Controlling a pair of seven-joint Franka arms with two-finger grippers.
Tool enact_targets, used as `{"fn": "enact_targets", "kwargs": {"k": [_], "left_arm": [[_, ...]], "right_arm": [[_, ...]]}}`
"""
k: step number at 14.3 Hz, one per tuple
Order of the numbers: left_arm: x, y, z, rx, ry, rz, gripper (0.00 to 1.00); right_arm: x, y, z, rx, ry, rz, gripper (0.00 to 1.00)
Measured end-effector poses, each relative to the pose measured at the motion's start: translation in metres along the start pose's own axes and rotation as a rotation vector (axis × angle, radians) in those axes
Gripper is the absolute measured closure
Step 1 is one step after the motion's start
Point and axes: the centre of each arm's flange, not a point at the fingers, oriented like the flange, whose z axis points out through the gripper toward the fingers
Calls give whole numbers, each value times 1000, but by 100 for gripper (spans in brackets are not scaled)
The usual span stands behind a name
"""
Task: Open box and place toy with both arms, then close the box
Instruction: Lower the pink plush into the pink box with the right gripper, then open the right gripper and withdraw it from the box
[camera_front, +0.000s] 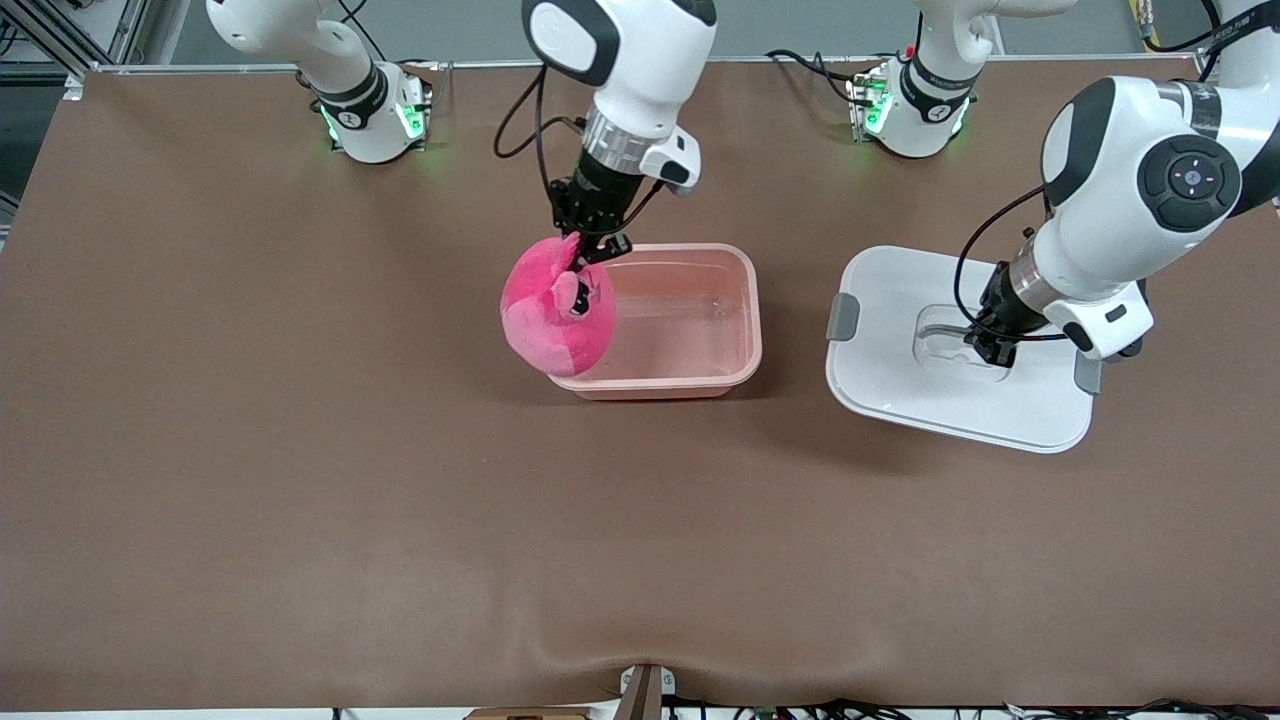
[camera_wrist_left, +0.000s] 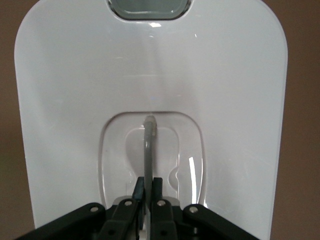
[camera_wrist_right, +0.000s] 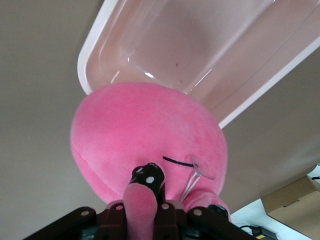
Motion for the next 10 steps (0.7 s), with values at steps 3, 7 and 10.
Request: {"fn": "enact_targets", "kwargs": {"k": [3,7,10], "left_arm": [[0,-1,1,3,0,1,93],[-1,-1,3,6,0,1,93],[0,-1,3,7,0,1,93]], "right_arm": [[35,-5,9,21,-26,39,86],[47,-8,5,12,-40,62,63],[35,-5,-15,-14,-86,83,31]]}}
